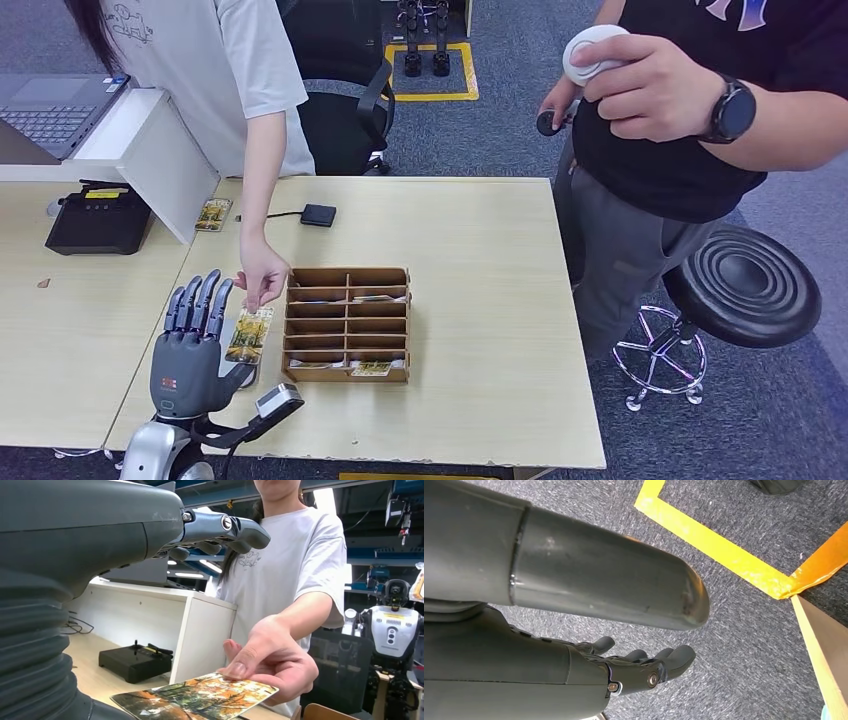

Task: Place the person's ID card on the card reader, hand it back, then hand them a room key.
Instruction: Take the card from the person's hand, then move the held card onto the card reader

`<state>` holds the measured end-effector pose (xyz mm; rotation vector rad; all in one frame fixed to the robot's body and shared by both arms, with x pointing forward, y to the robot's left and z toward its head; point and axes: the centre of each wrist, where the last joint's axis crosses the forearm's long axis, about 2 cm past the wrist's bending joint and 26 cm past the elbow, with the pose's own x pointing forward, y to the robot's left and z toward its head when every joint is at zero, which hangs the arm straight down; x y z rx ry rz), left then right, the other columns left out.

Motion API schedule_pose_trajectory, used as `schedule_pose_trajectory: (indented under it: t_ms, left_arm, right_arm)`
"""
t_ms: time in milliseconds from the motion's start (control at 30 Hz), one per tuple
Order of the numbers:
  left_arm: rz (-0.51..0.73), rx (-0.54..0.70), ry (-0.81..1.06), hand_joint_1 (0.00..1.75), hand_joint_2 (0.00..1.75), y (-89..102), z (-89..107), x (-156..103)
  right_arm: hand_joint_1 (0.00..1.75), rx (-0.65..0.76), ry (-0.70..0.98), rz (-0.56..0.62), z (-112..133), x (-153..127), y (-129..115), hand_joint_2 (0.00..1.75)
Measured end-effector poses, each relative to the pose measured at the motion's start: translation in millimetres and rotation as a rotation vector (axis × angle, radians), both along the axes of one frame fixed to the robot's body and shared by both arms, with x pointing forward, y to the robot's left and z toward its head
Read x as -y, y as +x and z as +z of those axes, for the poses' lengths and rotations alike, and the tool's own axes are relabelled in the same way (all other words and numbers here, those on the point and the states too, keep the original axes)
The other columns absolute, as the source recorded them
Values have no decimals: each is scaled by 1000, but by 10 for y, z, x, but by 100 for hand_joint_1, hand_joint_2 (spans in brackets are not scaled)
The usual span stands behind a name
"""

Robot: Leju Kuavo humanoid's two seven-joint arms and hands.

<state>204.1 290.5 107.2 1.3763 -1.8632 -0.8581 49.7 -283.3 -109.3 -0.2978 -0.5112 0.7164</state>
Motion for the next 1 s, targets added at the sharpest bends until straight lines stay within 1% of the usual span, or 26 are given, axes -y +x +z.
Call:
schedule_pose_trajectory:
  t_ms: [100,233,500,1000]
  left_arm:
    - [1,-6,-20,0,175,0,-11,-4]
    - [2,-9,-27,175,175,0,-19,-6]
    - [-9,-10,-72,175,175,0,-26,-13]
    - [-33,6,-88,175,175,14,-17,-23]
  right_arm:
    - [0,1,3,0,0,-10,1,0]
    - [0,2,4,0,1,-19,3,0]
    - [0,7,6,7,1,-22,4,0]
    - [0,12,4,11,5,-22,29,0]
